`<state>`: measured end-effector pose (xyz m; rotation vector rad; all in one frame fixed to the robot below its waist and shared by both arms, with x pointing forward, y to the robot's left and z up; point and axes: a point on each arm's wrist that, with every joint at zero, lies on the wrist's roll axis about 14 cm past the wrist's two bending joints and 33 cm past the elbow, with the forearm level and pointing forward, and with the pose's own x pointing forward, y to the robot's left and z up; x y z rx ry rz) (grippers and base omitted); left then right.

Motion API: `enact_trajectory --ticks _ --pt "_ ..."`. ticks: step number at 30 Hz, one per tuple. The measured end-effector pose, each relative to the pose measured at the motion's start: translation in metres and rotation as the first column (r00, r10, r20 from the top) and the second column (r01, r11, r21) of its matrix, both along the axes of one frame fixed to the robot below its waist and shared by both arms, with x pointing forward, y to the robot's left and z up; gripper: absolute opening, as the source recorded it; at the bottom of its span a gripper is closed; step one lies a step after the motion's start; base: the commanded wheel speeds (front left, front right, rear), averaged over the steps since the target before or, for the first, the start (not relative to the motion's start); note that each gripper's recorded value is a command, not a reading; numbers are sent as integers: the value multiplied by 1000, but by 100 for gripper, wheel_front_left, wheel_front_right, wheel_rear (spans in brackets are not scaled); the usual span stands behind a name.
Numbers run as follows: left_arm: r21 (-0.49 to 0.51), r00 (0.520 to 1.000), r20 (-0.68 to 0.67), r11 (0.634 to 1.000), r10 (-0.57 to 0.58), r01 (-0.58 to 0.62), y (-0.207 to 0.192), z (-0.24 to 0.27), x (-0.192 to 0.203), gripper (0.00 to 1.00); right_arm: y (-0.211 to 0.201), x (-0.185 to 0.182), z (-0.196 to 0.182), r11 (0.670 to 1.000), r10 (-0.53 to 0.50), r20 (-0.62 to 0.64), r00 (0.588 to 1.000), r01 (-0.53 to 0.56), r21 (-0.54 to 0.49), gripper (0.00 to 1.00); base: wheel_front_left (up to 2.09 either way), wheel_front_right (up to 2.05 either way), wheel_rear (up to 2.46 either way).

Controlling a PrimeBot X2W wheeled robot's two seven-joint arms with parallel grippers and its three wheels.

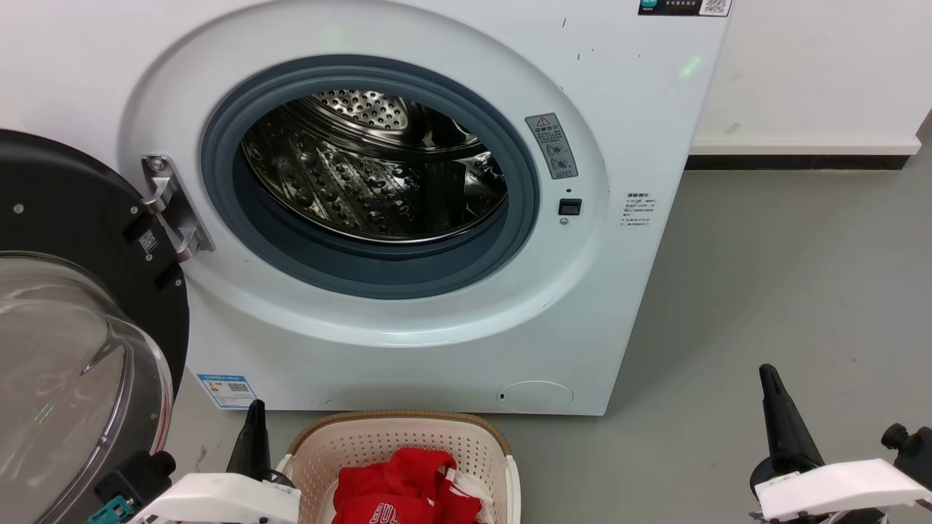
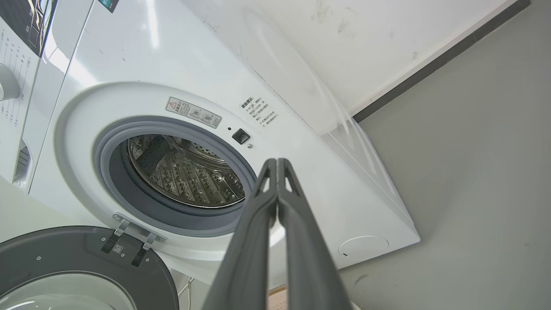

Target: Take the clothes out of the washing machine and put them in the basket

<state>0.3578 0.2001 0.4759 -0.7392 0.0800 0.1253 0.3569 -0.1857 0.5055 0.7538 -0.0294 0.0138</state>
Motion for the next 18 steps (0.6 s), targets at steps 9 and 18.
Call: enact_trajectory --ticks 9,18 --pt "-122 1000 5 992 2 -1 0 1 4 0 -3 4 -1 993 -4 -14 1000 5 118 0 0 0 0" --pt "-232 1000 13 973 5 -2 0 2 7 0 -6 8 -4 975 -5 -31 1000 12 224 0 0 0 0"
